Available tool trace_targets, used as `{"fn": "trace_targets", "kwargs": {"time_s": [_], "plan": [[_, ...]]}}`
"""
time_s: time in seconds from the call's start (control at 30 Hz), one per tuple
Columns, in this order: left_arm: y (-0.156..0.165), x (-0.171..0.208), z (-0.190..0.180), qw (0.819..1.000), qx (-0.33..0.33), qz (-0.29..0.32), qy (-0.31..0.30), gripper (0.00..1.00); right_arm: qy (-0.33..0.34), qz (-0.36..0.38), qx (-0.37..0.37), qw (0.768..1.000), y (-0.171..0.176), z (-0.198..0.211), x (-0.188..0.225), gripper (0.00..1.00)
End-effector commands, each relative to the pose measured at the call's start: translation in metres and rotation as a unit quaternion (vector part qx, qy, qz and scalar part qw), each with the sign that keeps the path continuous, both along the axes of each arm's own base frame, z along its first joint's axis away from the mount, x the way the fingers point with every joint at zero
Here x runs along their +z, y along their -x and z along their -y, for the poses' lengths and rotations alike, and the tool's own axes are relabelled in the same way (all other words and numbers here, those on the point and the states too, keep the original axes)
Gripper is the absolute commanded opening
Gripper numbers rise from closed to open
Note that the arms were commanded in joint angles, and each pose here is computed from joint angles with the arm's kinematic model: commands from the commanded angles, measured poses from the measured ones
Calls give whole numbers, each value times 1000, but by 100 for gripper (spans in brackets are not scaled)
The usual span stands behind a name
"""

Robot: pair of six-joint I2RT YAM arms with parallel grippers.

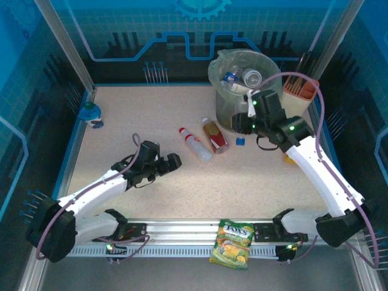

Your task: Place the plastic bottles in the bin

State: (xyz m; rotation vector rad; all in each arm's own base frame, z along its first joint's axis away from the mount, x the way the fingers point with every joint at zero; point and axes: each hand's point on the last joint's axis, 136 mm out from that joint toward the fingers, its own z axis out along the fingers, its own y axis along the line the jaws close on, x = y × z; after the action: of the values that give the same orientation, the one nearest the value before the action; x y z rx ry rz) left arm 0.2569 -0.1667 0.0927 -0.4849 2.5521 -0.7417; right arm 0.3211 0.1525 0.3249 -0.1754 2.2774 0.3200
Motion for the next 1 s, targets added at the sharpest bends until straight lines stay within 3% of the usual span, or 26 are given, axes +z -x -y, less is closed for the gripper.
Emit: {"fn": "trace_targets", "kwargs": {"time_s": [0.0,0.17,0.4,0.6,0.77,0.97], "plan": [[-10,15,5,1000,-7,18,11,99,47,27,26,998,-14,4,31,48],[-6,17,4,1000,-3,19,20,99,48,68,16,996,-66,3,72,47],[-4,27,1,999,9,40,34,99,36,68,-11,997,-147,9,69,47],[-2,35,-2,999,6,43,27,99,30,39,-30,998,-198,12,37,47],[0,37,-6,998,14,49,27,99,14,14,-38,999,-220,13,10,47],[1,37,-6,998,13,47,29,99,4,-7,-45,999,-235,10,-17,57]]}}
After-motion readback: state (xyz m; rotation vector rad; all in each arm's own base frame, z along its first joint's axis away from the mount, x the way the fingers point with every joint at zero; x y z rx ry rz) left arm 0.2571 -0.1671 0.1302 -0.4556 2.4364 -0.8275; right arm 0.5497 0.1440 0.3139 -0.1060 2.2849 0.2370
